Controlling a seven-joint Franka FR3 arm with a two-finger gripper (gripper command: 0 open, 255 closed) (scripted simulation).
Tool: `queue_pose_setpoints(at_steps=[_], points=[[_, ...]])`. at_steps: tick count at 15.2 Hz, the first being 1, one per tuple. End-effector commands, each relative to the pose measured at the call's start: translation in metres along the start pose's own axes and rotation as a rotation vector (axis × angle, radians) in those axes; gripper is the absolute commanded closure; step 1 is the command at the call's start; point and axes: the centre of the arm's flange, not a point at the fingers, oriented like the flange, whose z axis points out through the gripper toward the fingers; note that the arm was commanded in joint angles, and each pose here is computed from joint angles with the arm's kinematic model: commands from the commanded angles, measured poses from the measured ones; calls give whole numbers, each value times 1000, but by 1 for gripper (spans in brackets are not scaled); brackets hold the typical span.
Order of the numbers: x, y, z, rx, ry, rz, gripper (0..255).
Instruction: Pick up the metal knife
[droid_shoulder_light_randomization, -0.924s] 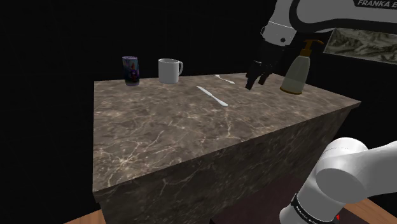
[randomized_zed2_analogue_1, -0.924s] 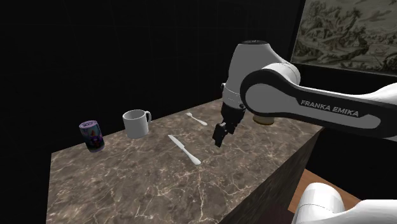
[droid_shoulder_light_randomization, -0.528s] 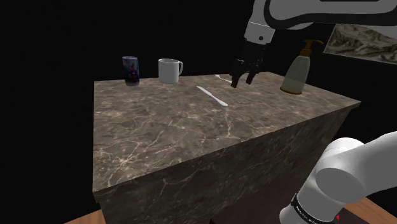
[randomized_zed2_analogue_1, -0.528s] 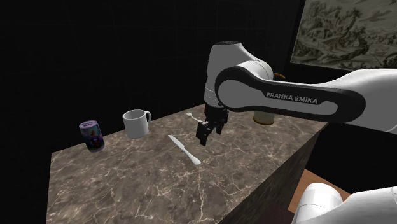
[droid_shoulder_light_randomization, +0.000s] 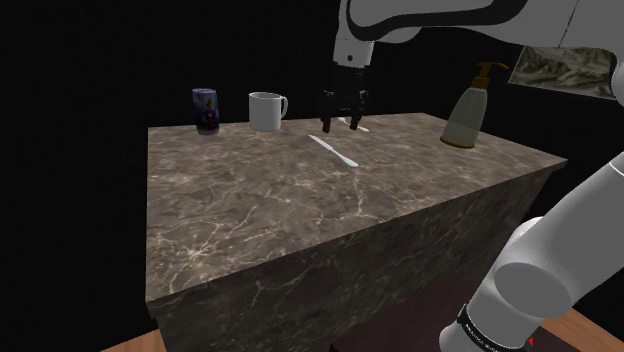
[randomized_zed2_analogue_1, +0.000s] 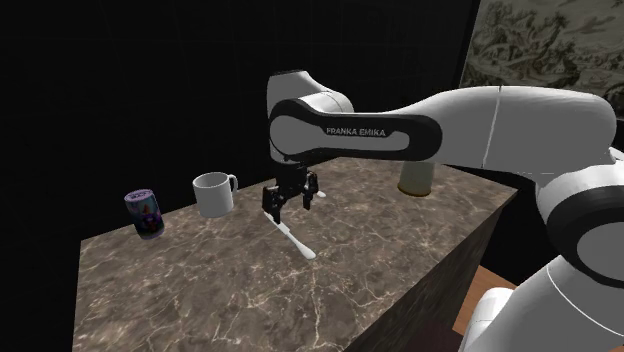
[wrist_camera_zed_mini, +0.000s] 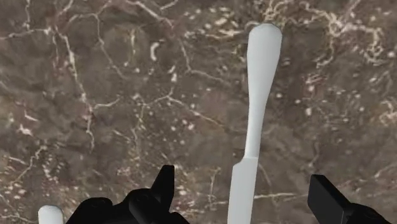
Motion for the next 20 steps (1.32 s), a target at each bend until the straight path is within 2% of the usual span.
queue_pose_setpoints(at_steps=[1, 10, 11, 20], points=[[23, -10, 6, 2, -25, 29, 0], [23, -10, 46, 2, -25, 29, 0], [23, -10, 46, 2, -25, 29, 255], [23, -10, 46, 2, -25, 29, 255]])
